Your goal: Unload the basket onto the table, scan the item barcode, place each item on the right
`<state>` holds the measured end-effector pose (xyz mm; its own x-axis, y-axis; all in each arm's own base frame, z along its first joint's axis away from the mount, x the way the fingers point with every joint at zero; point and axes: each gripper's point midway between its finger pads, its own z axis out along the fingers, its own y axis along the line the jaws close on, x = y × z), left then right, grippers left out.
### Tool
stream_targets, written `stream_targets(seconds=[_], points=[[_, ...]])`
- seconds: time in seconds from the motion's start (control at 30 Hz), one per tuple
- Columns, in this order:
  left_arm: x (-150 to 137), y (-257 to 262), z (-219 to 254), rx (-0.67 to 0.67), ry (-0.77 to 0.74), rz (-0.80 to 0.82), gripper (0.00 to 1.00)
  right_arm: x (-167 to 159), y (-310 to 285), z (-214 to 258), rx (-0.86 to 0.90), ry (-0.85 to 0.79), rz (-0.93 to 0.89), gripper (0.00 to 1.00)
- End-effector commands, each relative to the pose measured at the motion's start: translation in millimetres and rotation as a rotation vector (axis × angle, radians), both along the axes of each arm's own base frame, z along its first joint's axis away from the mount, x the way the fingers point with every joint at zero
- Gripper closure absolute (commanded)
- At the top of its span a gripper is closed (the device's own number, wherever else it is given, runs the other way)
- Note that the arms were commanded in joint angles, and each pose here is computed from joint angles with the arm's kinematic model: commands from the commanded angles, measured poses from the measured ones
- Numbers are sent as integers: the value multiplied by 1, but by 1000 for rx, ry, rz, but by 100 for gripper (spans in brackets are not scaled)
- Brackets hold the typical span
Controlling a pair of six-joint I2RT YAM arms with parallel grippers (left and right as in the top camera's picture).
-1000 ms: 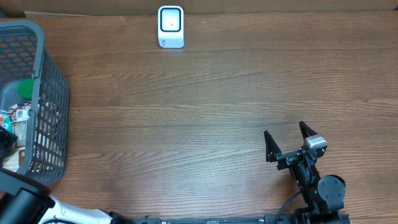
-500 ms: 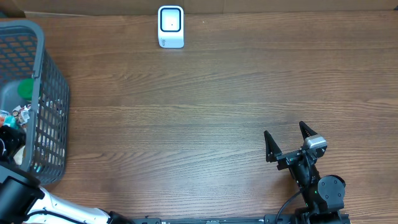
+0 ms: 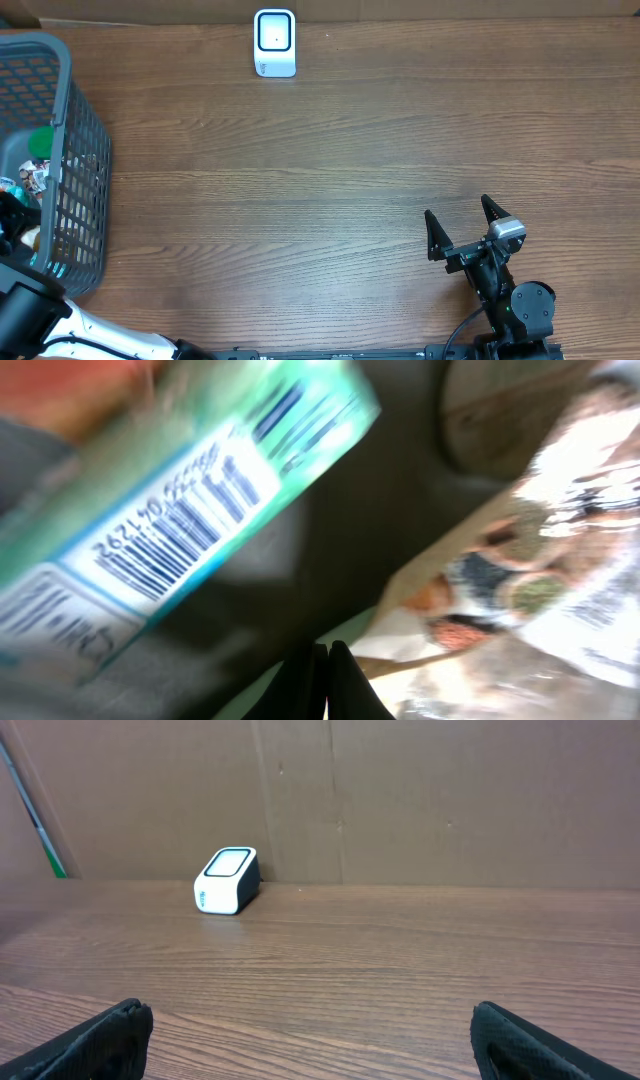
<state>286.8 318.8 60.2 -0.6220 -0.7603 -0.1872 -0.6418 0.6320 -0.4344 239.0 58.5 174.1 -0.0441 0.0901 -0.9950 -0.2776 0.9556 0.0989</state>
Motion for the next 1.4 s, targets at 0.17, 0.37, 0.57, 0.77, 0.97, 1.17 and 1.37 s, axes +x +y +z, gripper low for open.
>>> stream_targets(seconds=[0.17,0.37,0.57,0.77,0.97,1.17,1.37], points=[[16,11,130,189,-212,113,96,0,-1,-1,-1,-6,-5,0],[24,-10,173,243,-277,109,96,0,-1,-1,-1,-6,-5,0],[35,-33,196,299,-303,58,96,0,-1,-1,-1,-6,-5,0],[35,-40,218,393,-305,61,96,0,-1,-1,-1,-6,-5,0],[35,-45,240,434,-353,67,96,0,-1,-1,-1,-6,-5,0],[2,-26,192,446,-87,169,79,0,-1,-1,-1,-6,-5,0],[-18,-17,124,361,107,230,24,0,-1,-1,-1,-6,-5,0]])
